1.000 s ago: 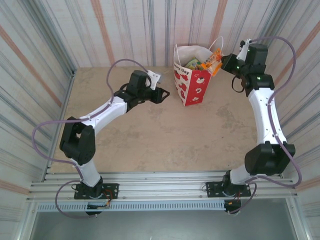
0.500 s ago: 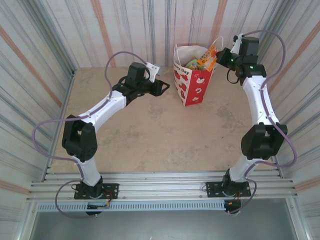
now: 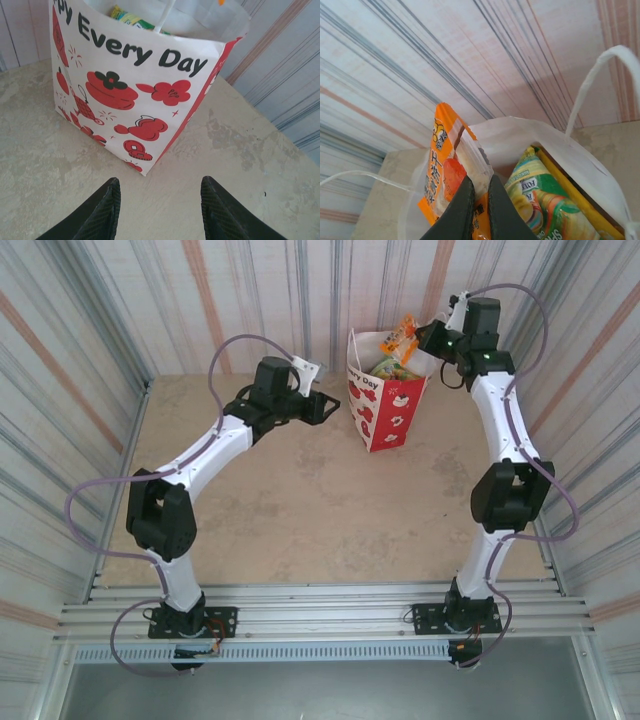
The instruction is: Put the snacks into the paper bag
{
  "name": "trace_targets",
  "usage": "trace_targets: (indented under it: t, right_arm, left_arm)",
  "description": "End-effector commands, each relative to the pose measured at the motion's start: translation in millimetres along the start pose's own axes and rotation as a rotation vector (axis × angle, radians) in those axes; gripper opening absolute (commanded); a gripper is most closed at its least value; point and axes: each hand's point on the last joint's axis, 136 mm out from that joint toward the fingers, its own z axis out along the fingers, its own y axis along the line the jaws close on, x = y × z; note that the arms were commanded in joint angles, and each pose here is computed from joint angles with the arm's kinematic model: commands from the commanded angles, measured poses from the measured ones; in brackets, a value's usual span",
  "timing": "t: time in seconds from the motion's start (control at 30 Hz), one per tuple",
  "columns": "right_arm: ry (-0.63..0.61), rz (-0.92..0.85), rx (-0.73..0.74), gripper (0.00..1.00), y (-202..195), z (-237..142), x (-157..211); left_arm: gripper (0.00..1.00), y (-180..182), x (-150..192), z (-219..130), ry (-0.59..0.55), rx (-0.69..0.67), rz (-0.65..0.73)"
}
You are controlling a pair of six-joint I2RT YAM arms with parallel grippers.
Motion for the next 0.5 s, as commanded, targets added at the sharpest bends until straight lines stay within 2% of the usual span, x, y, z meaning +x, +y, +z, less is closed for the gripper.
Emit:
trace_targets:
  t: [0.0, 0.03, 0.1, 0.17, 0.23, 0.47]
  right_arm:
    - [0.022, 0.009, -0.071, 0.0, 16, 15, 4]
    - [0.043, 0.0, -0.08, 0.07, 19, 19, 8]
    - [0.086, -0.025, -0.068, 0.36, 20, 25, 18]
    - [0.091, -0.052, -0.035, 0.59, 15, 26, 20]
    - [0.069, -0.066, -0.012, 0.64, 12, 20, 13]
    - [-0.011, -0.104, 0.011, 0.64, 10, -19, -12]
  left_arm:
    - [0.47, 2, -16, -1, -0.028, 0.014, 0.012]
    - [0.47, 0, -21, -1, -0.04, 0.02, 0.014]
    - [0.49, -1, -32, -1, -0.067, 0.027, 0.018]
    - [0.52, -3, -44, 1, -0.093, 0.032, 0.008]
    - [0.54, -5, -54, 4, -0.108, 0.056, -0.012]
    - [0.59, -12, -90, 18, -0.184, 0.13, -0.074]
